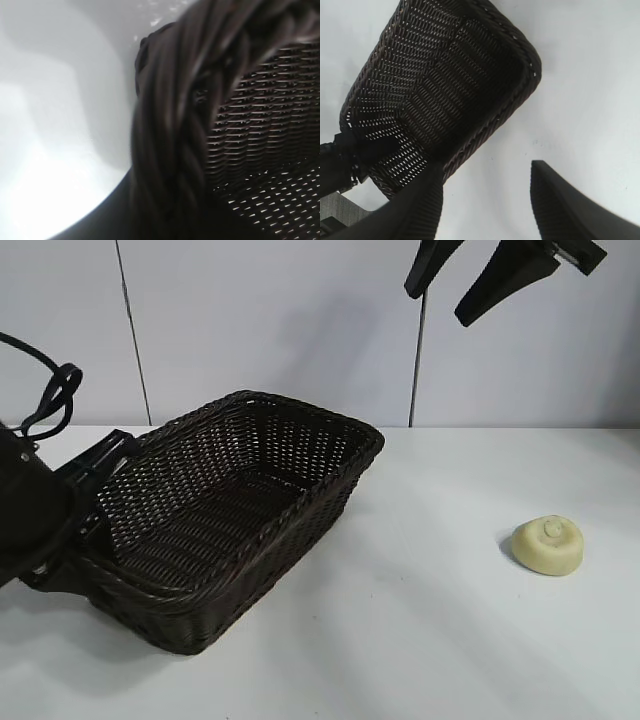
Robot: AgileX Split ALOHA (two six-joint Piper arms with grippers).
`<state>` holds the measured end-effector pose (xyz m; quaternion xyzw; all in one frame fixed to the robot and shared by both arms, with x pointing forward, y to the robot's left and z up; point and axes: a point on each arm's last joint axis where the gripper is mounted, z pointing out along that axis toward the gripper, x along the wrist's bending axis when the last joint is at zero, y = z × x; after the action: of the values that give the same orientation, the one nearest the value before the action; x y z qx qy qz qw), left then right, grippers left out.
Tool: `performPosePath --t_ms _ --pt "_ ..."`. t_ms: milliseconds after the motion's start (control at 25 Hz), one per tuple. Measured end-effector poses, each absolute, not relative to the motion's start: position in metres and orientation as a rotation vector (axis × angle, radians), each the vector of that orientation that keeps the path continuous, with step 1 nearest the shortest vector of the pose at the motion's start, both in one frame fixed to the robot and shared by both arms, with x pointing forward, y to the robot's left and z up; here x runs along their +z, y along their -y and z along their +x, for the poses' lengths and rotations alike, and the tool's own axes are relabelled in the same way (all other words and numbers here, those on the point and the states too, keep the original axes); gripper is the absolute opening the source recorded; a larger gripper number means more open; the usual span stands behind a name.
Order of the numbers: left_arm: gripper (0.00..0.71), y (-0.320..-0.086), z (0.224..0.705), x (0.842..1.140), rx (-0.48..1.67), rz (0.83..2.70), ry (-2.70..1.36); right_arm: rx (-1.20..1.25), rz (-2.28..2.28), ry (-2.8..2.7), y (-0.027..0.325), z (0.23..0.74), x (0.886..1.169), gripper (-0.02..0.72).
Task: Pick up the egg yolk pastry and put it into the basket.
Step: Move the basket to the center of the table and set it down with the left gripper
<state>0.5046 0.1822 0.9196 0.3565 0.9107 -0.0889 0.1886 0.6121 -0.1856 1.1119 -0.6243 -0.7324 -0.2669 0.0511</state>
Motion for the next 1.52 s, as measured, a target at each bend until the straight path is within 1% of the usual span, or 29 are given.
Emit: performPosePath --t_ms 80,200,360,480,640,720,840,1000,1120,1360,1520 --pt "0.102 -0.182 0.513 0.929 -0.254 1.093 -2.521 -0.812 -1.901 2.228 0.186 0.612 1.112 0.390" --pt "0.103 -0.176 0.526 0.946 -0.254 1.243 -2.430 -0.811 -1.901 2.229 0.186 0.612 1.112 0.390" --pt "0.103 -0.169 0.542 0.966 -0.244 1.380 -2.332 -0.811 -1.901 2.229 0.186 0.612 1.112 0.390" --pt "0.103 -0.165 0.549 0.966 -0.253 1.502 -2.301 -0.811 -1.901 2.229 0.186 0.612 1.112 0.390" --pt "0.103 -0.160 0.560 0.961 -0.280 1.734 -2.214 -0.811 -1.901 2.229 0.186 0.612 1.112 0.390" --pt "0.103 -0.156 0.567 0.963 -0.289 1.845 -2.141 -0.811 -1.901 2.229 0.186 0.612 1.112 0.390" --pt "0.103 -0.150 0.580 0.972 -0.293 1.956 -2.037 -0.811 -1.901 2.229 0.186 0.612 1.112 0.390" --pt "0.103 -0.143 0.595 0.983 -0.290 2.054 -1.918 -0.811 -1.901 2.229 0.186 0.612 1.112 0.390" --pt "0.103 -0.140 0.601 0.985 -0.298 2.115 -1.858 -0.811 -1.901 2.229 0.186 0.612 1.112 0.390" --pt "0.103 -0.138 0.609 0.975 -0.332 2.203 -1.806 -0.813 -1.902 2.229 0.186 0.612 1.112 0.390" --pt "0.103 -0.146 0.614 0.966 -0.350 2.192 -1.842 -0.813 -1.902 2.229 0.186 0.612 1.112 0.390"
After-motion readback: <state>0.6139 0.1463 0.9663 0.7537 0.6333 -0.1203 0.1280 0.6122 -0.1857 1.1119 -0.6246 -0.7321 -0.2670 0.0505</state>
